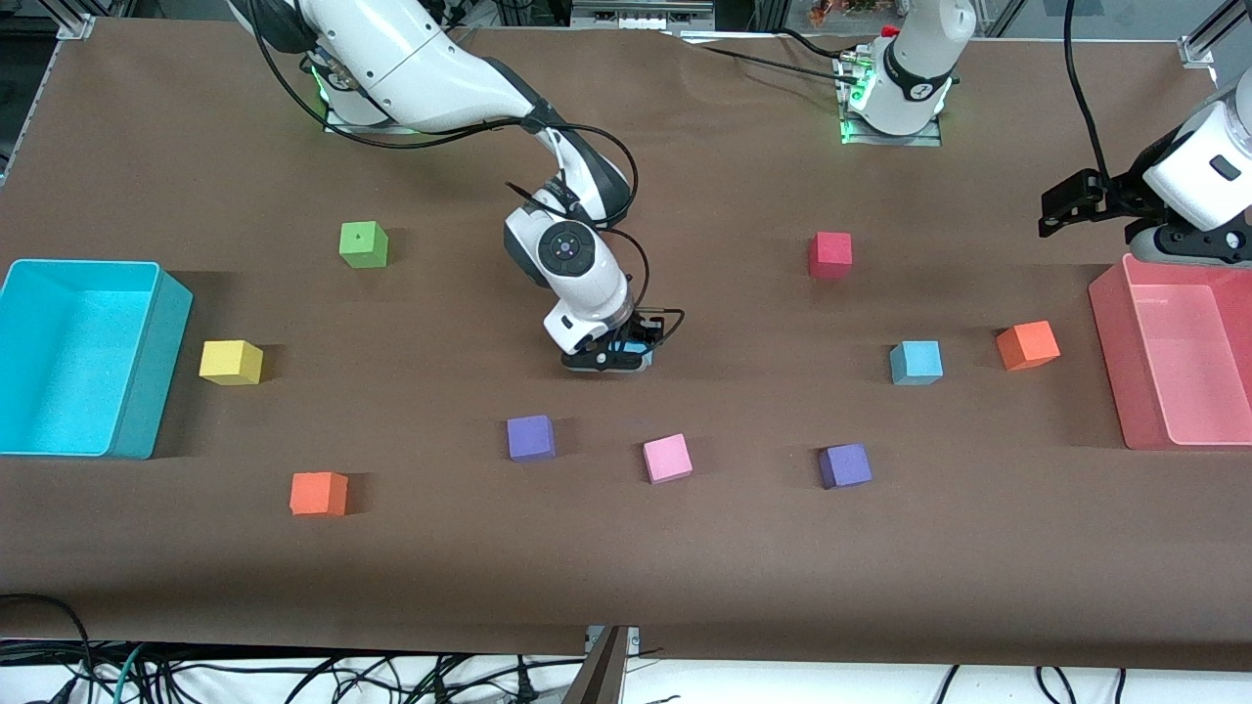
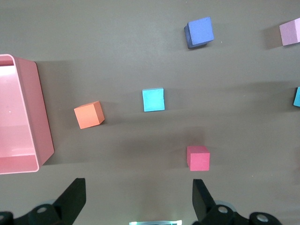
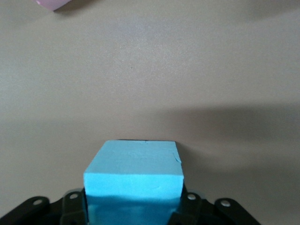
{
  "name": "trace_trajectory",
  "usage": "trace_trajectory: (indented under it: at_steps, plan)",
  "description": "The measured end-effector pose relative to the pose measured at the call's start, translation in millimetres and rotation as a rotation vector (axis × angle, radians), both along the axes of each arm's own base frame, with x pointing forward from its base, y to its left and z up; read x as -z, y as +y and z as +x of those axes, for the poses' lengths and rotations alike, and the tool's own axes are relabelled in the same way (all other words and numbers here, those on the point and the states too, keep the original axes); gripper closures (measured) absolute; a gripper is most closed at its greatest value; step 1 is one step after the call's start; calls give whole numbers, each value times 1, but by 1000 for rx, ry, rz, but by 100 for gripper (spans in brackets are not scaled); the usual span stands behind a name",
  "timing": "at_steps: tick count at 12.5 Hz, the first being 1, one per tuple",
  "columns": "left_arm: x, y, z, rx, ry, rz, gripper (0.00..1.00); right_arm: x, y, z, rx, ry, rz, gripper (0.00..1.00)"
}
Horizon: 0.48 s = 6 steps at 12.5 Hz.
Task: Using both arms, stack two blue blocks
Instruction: 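Lift the light blue cube and carry it toward the table middle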
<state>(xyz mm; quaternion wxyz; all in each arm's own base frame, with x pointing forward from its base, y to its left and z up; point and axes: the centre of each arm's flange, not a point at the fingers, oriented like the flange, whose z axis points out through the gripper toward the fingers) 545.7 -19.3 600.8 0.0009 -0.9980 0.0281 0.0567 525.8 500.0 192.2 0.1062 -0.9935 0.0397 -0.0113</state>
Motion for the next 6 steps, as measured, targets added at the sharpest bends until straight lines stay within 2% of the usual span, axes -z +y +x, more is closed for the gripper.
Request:
trace_trajectory:
  at_steps: [3,6]
  plan:
    - [0,0,0,-1,0,0,0,0,2,-1,-41,-33,-25,1]
    - [0,2,0,-4,0,0,0,-9,4,4,-39,-52,-12,0]
